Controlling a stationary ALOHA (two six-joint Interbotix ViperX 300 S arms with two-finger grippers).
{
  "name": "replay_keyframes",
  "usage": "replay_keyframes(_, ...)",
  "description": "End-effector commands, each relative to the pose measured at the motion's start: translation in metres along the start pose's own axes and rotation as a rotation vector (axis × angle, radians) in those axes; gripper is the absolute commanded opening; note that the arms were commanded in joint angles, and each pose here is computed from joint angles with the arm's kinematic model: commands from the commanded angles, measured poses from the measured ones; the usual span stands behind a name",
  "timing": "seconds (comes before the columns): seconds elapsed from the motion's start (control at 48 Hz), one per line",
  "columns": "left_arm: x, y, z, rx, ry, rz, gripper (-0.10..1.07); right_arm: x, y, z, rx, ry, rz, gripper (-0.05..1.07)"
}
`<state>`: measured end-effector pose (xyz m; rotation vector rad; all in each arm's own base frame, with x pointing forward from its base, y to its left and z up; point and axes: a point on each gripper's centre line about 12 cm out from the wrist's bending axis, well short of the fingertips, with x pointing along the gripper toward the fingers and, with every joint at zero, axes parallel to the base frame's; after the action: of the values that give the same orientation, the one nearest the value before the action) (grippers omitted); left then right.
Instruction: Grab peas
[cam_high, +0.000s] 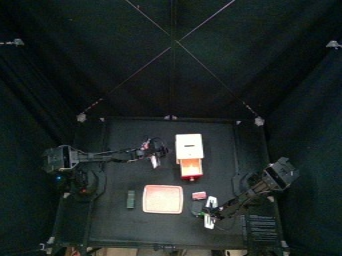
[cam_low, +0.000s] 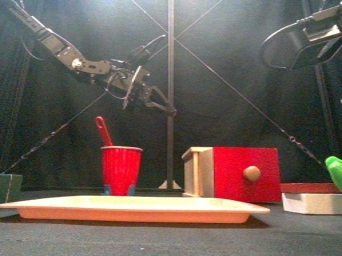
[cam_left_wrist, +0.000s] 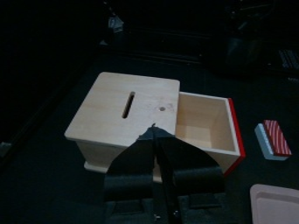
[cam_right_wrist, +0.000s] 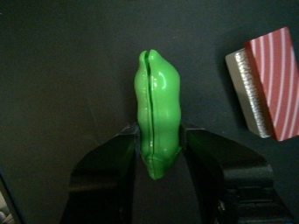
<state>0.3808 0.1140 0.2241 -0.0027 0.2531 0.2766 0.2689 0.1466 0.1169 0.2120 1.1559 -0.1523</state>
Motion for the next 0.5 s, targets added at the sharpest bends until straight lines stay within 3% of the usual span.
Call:
replay_keyframes(0.0, 0.000, 0.001, 0.006, 0.000, -0.020, 0.002, 0.37, -0.014, 0.000, 0.010, 0.016, -0.038, 0.025, 0.71)
replay_keyframes(0.479, 0.000, 0.001, 0.007, -0.007, -0.021, 0.005, 0.37, -0.021, 0.001, 0.024, 0.040, -0.070, 0.037, 0.71)
